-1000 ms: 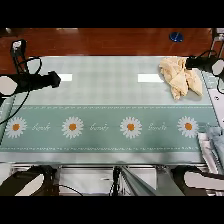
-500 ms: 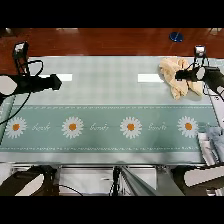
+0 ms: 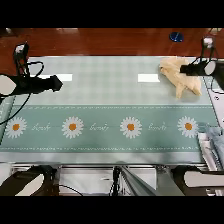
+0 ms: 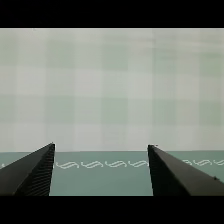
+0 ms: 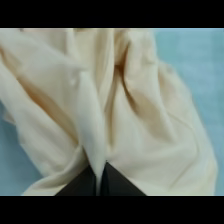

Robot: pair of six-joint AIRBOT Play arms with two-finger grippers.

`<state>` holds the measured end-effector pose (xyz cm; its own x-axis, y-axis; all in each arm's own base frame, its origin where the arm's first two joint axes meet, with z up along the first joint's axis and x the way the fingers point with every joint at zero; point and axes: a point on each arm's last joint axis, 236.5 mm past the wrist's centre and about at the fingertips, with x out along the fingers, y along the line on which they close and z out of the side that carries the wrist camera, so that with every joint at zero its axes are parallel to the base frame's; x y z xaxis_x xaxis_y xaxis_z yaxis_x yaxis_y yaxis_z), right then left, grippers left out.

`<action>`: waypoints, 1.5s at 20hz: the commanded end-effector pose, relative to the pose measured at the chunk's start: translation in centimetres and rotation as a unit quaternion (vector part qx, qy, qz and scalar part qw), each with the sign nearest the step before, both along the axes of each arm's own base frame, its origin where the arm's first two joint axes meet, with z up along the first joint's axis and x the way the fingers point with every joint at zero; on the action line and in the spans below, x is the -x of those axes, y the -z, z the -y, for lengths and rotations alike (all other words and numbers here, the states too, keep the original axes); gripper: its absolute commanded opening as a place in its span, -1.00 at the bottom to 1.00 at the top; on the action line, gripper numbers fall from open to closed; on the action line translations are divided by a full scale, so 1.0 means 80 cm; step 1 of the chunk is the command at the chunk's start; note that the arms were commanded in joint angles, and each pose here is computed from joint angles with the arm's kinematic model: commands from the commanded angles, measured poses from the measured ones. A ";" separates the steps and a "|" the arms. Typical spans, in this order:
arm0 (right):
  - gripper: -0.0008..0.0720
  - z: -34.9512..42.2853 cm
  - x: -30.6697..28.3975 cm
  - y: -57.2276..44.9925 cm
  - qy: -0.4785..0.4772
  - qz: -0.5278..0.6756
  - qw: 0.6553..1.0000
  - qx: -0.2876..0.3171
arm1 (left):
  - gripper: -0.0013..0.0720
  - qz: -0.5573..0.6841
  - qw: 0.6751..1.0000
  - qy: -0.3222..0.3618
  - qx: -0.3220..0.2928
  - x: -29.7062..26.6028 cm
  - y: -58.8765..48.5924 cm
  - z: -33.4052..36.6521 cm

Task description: Fold the shirts.

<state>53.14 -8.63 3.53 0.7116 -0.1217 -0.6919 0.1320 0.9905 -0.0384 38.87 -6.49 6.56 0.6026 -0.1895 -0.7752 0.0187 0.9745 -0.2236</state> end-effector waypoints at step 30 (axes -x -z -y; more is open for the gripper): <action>0.54 -0.348 0.235 -0.056 -0.387 -0.172 0.897 0.124 | 1.00 -0.177 0.949 0.191 0.177 0.256 0.021 0.120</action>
<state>30.25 29.49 5.41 0.1983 0.4106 -0.8900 -0.7356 0.6625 0.1418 20.01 -15.53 7.74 0.2264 -0.6059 -0.7626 0.2172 0.7946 -0.5669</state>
